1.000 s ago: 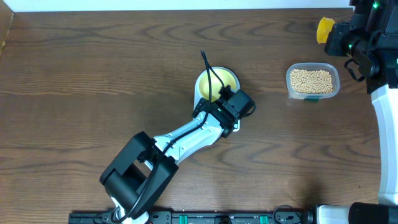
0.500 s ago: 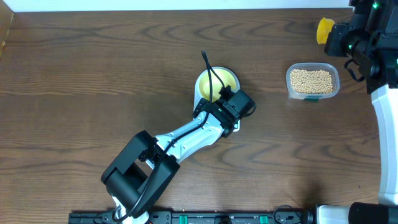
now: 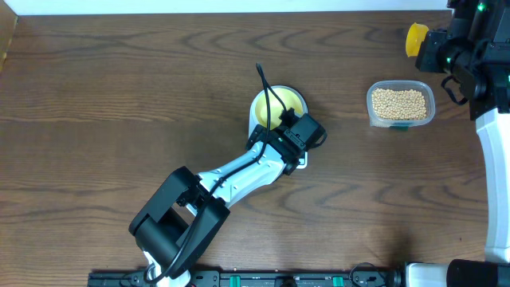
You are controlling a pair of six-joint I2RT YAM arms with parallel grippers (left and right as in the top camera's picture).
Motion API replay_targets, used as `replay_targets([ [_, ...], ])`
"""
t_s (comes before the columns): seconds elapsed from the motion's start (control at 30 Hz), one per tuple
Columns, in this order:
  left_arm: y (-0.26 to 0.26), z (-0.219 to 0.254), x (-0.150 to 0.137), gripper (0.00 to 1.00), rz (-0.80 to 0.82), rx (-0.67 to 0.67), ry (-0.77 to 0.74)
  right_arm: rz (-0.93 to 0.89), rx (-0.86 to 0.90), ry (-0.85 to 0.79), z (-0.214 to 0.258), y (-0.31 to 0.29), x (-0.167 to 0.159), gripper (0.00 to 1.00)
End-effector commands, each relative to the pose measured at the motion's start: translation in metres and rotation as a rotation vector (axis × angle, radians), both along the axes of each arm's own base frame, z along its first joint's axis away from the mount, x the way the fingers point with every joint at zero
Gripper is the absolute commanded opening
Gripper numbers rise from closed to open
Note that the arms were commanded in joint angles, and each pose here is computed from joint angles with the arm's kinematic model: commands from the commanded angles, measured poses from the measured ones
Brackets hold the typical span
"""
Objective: Scoop item into bowl and weigh 50g on scale
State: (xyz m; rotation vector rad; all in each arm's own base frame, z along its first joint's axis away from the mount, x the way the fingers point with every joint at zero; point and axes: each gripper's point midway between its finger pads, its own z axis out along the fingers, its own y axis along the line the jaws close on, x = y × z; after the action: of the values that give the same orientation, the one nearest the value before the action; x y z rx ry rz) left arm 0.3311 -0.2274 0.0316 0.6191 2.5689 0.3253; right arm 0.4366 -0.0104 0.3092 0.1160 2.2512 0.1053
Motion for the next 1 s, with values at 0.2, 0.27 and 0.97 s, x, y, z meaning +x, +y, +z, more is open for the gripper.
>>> replay_targets([
  [0.2,0.009,-0.010,-0.002,0.84,0.002,0.040,0.018,0.019,-0.015,-0.002,0.001,0.002,0.000,0.01],
  [0.27,0.009,-0.014,-0.004,0.83,0.000,0.041,0.028,0.019,-0.015,-0.002,0.001,0.002,0.000,0.01],
  [0.97,0.011,-0.027,-0.009,0.83,-0.008,0.056,0.063,0.032,-0.032,-0.002,0.000,0.002,0.000,0.01],
])
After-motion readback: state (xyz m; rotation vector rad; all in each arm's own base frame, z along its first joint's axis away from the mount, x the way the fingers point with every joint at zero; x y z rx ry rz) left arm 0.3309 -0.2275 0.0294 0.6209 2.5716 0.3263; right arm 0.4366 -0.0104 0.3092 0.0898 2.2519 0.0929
